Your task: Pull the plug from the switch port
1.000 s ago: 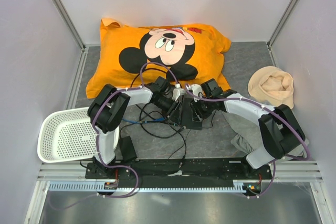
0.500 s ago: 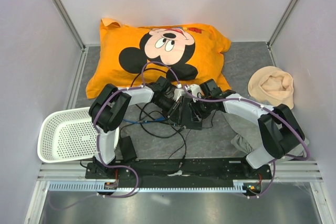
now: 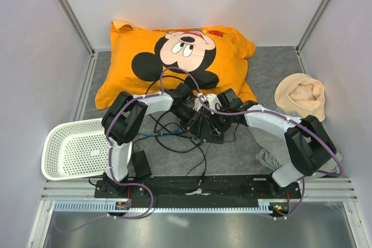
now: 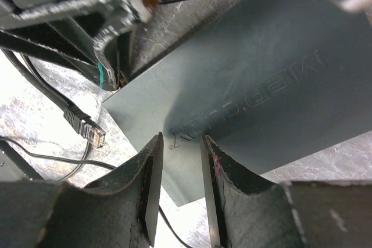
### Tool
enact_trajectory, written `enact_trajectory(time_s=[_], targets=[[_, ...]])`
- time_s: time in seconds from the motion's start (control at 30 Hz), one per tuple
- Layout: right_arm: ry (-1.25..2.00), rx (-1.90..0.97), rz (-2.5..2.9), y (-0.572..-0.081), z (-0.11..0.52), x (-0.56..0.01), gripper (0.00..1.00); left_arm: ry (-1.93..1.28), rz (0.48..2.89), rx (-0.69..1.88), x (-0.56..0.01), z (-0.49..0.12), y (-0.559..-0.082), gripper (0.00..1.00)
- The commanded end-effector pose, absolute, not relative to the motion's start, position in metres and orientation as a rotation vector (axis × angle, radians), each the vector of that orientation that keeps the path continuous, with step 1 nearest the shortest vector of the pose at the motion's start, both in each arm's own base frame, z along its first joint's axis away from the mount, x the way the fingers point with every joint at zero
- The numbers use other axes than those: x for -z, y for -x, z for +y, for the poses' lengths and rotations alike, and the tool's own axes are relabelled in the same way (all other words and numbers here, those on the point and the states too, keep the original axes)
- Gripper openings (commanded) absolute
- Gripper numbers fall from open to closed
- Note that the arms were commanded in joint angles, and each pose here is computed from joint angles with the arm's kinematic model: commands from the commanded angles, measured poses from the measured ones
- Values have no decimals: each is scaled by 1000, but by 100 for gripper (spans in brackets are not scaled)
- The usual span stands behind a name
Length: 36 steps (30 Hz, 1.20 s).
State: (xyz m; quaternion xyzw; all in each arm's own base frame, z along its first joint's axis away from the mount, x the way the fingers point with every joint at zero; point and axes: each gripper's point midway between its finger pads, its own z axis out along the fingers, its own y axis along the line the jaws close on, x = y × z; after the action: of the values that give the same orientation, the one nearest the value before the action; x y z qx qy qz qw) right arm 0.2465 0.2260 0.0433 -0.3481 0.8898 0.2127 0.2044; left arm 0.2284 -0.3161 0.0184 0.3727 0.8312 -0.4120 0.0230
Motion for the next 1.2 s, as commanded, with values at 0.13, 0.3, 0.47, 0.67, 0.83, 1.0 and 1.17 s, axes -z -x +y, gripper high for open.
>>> enact_trajectory(time_s=[0.13,0.3,0.47,0.67,0.83,1.0,1.17], targets=[[1005,-515,2549,-241,218,-22,40,-1287,2656,945,12,-288,-247,1],[1001,-503,2545,-242,217,-21,40,-1337,2635,889,16,-282,-252,2],[997,-495,2536,-243,216,-23,40,-1262,2725,1008,22,-284,-225,2],[998,-497,2547,-243,216,-20,40,-1287,2684,903,20,-277,-248,2],[997,-492,2538,-243,216,-22,40,-1245,2643,836,7,-262,-298,2],[997,-480,2534,-244,214,-22,40,-1282,2644,885,7,-253,-282,2],[1004,-474,2530,-244,213,-22,40,-1295,2631,911,-16,-244,-273,2]])
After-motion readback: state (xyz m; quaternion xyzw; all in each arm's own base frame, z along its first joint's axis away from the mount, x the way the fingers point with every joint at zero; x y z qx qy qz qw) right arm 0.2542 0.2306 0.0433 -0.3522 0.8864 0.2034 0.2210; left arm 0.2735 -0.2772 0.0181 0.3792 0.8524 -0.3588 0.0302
